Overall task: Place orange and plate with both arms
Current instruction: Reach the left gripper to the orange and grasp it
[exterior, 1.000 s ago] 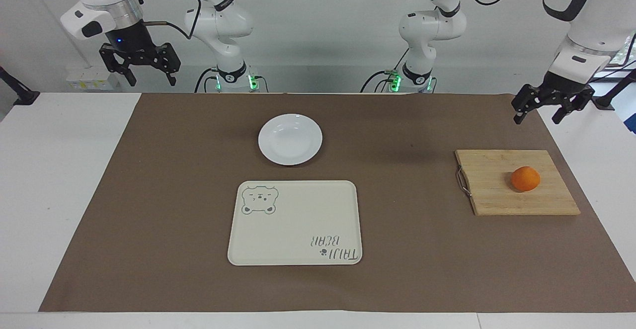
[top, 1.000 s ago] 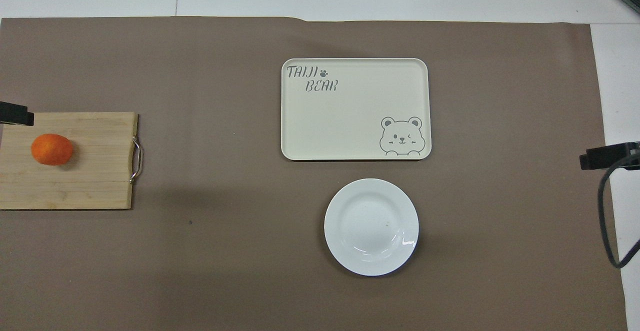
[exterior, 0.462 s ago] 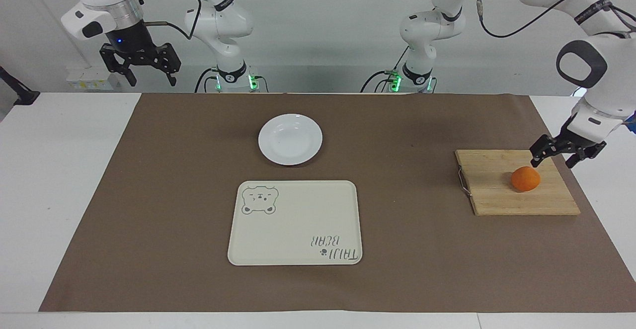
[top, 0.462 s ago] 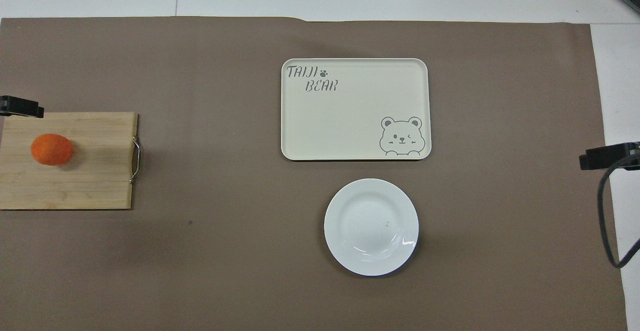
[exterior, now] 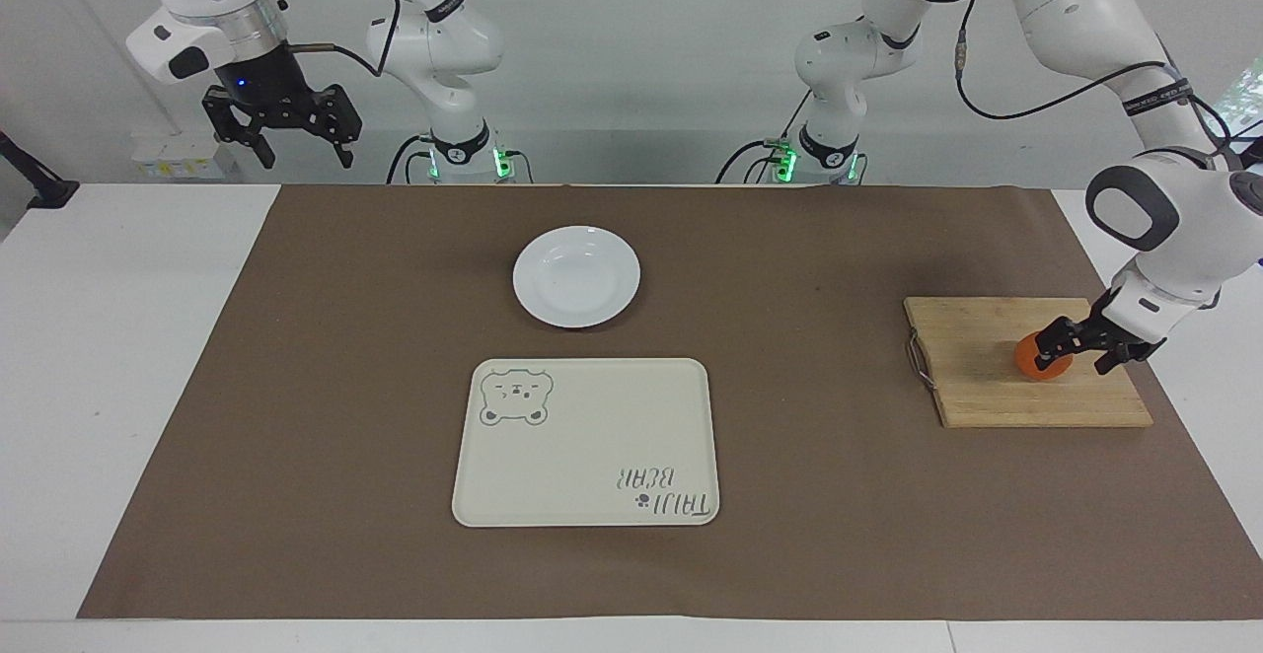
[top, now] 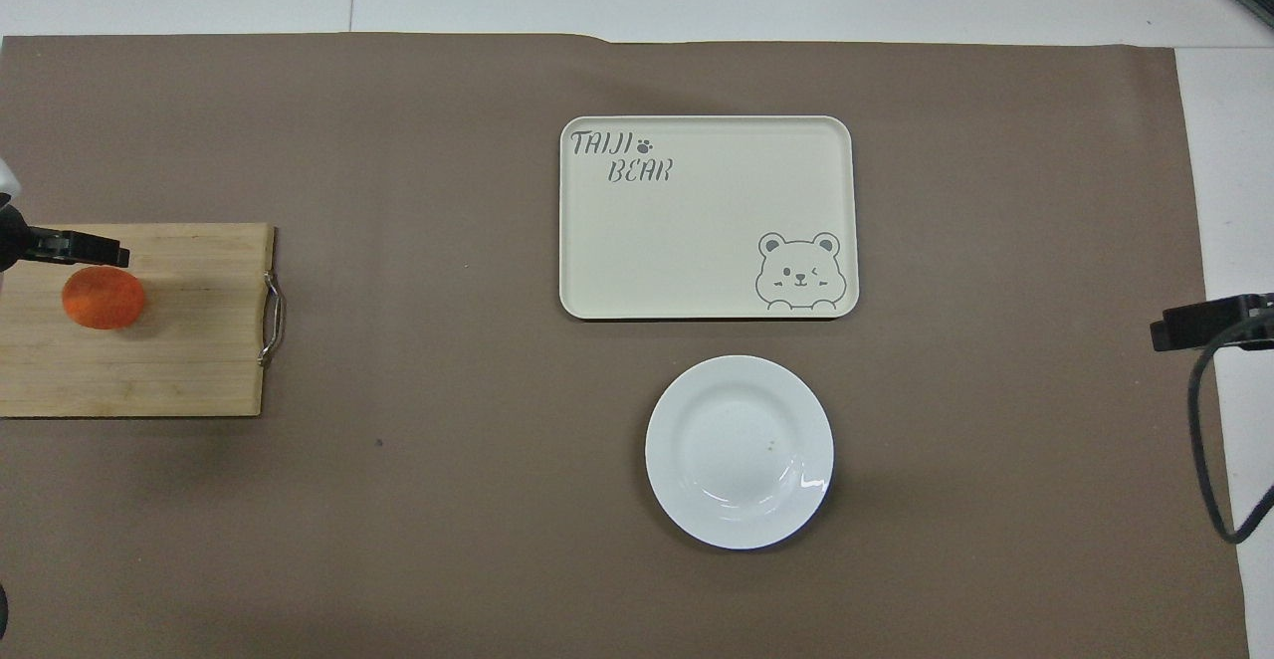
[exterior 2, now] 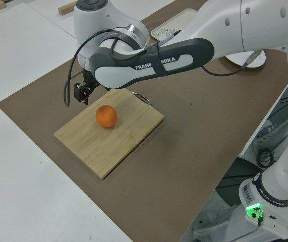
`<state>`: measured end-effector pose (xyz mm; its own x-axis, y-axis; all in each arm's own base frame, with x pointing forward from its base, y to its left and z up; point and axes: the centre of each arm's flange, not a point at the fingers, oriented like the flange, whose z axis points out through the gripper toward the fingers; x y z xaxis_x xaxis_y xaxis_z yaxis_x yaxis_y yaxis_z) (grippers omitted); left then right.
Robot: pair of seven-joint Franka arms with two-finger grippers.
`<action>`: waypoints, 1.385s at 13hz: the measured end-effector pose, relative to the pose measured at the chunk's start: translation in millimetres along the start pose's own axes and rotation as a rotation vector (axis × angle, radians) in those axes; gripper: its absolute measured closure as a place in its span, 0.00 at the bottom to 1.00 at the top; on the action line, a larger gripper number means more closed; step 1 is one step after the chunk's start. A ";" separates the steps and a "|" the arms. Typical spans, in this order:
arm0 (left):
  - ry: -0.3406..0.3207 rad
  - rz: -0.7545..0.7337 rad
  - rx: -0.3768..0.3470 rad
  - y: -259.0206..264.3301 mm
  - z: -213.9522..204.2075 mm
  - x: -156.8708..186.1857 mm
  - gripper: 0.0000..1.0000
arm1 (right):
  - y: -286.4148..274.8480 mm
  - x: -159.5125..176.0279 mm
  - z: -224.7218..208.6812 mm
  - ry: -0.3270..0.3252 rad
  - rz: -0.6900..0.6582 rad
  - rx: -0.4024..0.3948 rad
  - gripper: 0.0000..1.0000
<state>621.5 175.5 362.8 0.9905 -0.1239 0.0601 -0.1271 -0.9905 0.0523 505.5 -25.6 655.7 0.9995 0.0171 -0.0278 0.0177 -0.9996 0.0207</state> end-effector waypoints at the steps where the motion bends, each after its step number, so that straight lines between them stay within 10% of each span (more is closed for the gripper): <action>1: -0.014 0.005 -0.006 0.1 8.5 -5.1 0.00 | -0.1 -0.3 0.3 -0.003 0.006 0.001 0.00; 11: 0.040 0.047 0.017 1.3 15.0 -16.1 0.23 | 1.1 -2.0 -0.8 -0.006 0.016 0.007 0.00; 18: 0.075 0.151 -0.020 218.3 -19.7 29.8 0.23 | 0.2 -2.3 -2.7 0.002 0.014 0.007 0.00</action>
<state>622.1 -43.3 395.6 0.9534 -0.2660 0.1425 -0.2762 -0.9594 0.0571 503.2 -25.8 658.4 0.9997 0.0032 -0.0259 0.0035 -0.9999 0.0140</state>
